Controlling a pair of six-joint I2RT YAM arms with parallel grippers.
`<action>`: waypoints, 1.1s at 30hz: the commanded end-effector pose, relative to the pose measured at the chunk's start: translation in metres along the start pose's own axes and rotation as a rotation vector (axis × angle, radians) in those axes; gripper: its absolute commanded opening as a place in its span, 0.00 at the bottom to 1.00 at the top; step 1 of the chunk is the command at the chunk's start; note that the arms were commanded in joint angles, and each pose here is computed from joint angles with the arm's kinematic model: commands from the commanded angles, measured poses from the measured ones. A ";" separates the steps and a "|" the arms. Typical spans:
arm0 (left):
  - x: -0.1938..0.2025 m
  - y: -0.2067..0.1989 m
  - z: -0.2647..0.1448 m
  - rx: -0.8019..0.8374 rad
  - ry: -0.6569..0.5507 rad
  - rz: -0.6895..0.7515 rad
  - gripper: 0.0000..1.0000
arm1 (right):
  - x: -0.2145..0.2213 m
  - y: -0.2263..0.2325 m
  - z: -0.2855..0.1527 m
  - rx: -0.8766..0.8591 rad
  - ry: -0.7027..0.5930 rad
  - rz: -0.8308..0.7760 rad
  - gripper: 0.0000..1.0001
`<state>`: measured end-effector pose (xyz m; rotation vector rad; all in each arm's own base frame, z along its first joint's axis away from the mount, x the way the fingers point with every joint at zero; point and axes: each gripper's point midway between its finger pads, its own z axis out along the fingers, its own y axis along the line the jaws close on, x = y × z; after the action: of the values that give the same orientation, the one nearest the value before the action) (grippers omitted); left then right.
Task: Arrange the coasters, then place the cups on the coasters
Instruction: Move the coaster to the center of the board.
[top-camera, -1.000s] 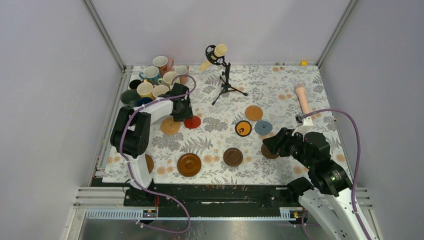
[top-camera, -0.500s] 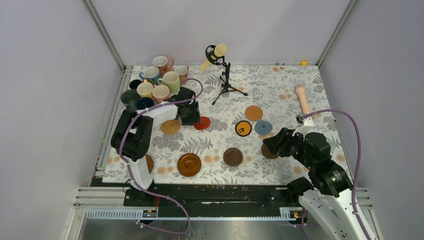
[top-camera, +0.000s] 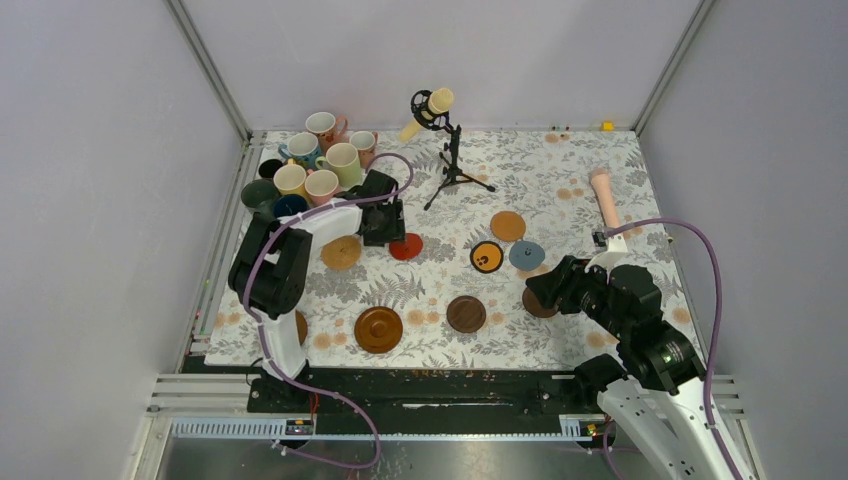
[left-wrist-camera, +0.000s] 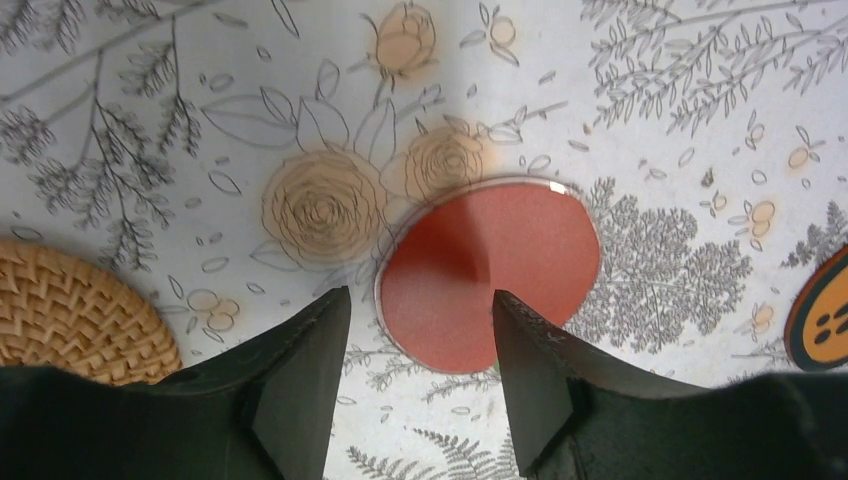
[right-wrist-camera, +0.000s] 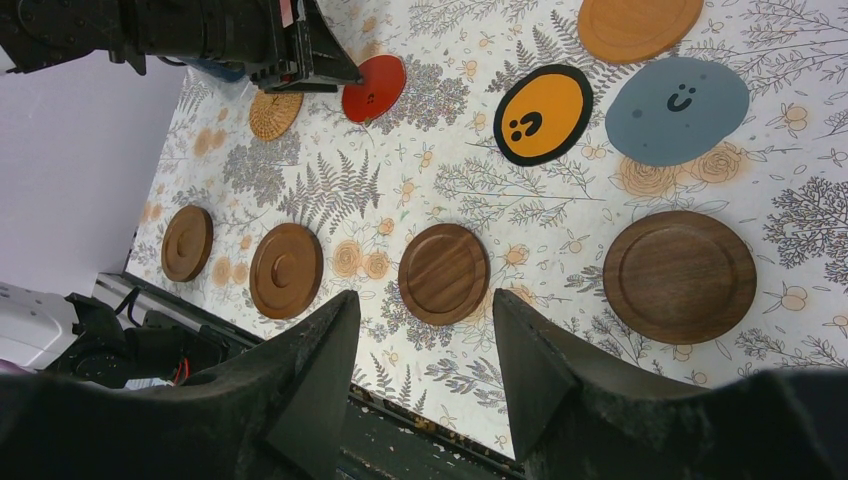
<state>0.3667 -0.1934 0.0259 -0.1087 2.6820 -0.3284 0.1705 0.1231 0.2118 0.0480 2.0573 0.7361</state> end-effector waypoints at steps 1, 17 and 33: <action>-0.025 0.002 0.001 -0.044 -0.061 0.029 0.56 | -0.011 0.008 -0.006 -0.024 -0.038 -0.009 0.59; 0.007 -0.024 0.017 0.107 0.051 0.057 0.53 | -0.010 0.006 -0.006 -0.021 -0.038 -0.015 0.59; 0.042 -0.057 0.016 0.186 0.078 0.114 0.52 | -0.008 0.007 -0.004 -0.023 -0.031 -0.005 0.59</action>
<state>0.3629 -0.2570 0.0262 0.0984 2.6140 -0.5493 0.1698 0.1227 0.2132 0.0474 2.0495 0.7381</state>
